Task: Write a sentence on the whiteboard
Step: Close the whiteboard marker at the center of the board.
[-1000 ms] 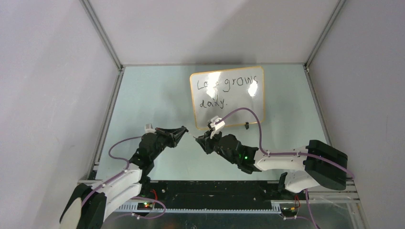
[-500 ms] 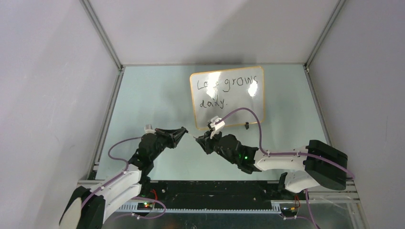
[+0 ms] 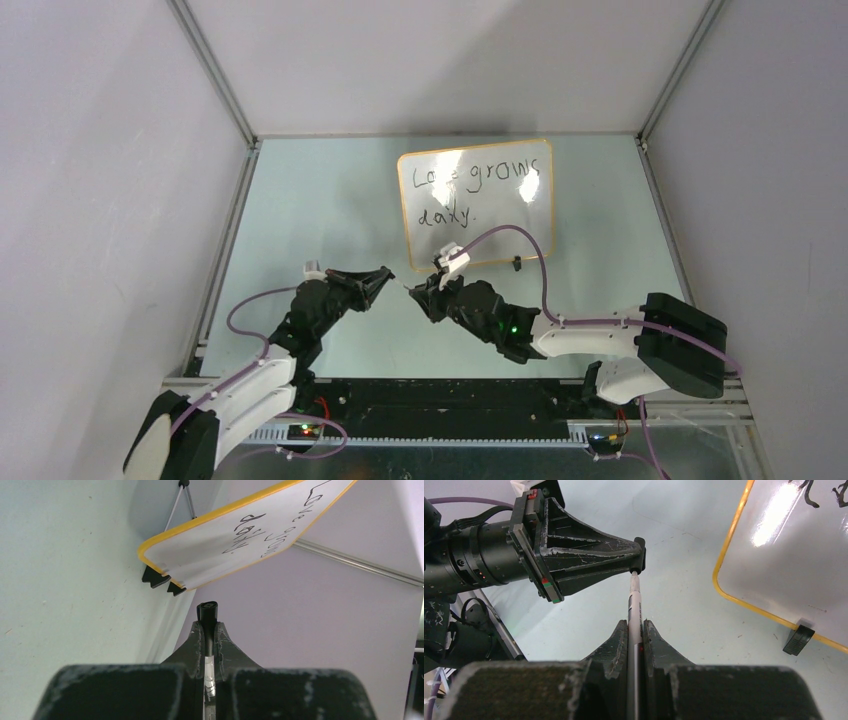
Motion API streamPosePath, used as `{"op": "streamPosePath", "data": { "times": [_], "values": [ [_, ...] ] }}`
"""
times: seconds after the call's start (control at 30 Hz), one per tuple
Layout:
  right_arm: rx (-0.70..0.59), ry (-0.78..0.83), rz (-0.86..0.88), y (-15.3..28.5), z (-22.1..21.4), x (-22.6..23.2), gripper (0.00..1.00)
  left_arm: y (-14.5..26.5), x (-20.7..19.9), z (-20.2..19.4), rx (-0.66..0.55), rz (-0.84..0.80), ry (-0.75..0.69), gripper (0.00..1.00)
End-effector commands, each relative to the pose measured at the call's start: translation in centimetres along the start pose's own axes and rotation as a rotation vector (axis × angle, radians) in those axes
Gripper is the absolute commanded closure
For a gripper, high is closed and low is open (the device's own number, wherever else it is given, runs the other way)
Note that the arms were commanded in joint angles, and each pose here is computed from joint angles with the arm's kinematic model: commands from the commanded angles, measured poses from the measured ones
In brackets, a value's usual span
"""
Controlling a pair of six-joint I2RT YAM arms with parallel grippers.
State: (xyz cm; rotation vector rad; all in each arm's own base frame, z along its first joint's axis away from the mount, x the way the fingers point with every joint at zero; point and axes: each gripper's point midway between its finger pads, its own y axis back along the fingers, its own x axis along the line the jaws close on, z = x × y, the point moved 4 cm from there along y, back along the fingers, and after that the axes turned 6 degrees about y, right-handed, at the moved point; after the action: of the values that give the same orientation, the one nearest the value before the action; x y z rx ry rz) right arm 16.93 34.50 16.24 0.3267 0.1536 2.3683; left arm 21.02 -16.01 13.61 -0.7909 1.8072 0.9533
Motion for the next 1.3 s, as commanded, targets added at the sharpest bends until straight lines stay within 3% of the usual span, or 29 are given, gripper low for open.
{"op": "streamPosePath", "data": {
  "times": [0.0,0.53,0.83,1.27],
  "values": [
    [-0.051,-0.022,-0.004,-0.6,1.8,0.4,1.0,0.2,0.2,-0.4,0.019,-0.002,0.006,1.0],
    [-0.031,0.039,-0.048,-1.0,1.9,1.1,1.0,0.7,-0.6,-2.7,0.095,-0.009,0.02,1.0],
    [0.071,0.181,-0.208,-2.9,0.9,1.1,1.0,1.1,-2.0,-7.1,0.226,-0.045,0.058,1.0],
    [0.123,0.171,-0.185,-3.1,-0.3,0.3,1.0,2.2,-4.3,-13.5,0.495,-0.141,0.239,1.0]
  ]
}}
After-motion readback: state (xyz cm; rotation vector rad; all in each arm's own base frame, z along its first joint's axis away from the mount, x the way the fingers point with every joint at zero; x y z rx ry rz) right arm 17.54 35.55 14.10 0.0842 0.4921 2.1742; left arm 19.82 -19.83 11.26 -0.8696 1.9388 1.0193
